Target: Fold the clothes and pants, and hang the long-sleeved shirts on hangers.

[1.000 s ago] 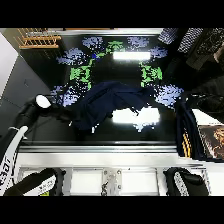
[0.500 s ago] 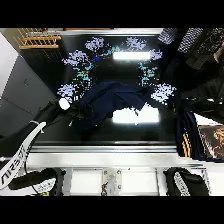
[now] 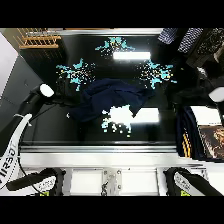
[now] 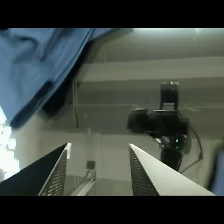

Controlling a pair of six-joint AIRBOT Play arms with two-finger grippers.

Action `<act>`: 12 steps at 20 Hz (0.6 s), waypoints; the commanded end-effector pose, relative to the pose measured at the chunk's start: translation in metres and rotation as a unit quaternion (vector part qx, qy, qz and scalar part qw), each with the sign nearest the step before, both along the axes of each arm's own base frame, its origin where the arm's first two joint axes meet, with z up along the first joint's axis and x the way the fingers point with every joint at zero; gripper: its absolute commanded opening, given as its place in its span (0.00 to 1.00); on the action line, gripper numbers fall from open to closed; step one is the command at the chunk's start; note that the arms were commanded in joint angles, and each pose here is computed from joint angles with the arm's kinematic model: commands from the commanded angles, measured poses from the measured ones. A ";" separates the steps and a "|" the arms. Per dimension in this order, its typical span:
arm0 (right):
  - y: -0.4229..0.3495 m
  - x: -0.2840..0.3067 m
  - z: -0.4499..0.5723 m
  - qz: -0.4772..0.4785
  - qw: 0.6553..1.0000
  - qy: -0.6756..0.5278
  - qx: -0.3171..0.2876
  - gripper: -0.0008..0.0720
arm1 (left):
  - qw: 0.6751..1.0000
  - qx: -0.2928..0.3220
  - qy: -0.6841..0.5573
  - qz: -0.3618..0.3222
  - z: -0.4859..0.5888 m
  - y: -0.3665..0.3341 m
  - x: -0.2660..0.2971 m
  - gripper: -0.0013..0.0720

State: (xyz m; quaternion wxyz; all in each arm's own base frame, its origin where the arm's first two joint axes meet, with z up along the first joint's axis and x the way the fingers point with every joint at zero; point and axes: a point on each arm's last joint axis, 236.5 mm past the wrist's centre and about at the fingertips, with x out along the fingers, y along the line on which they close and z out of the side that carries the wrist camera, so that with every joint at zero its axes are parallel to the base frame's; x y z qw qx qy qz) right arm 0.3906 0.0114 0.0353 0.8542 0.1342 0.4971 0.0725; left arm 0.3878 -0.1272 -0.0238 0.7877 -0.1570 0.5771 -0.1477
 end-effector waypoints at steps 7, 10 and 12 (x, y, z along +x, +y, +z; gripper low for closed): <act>0.071 0.125 -0.089 0.215 0.972 -0.054 -0.079 0.58 | 1.000 0.002 -0.023 -0.012 0.021 0.007 0.000 0.03; 0.081 0.141 -0.110 0.222 0.971 -0.051 -0.080 0.58 | 1.000 0.002 -0.023 -0.012 0.021 0.007 0.000 0.03; 0.083 0.141 -0.118 0.224 0.970 -0.046 -0.079 0.58 | 1.000 0.002 -0.023 -0.012 0.021 0.007 0.001 0.03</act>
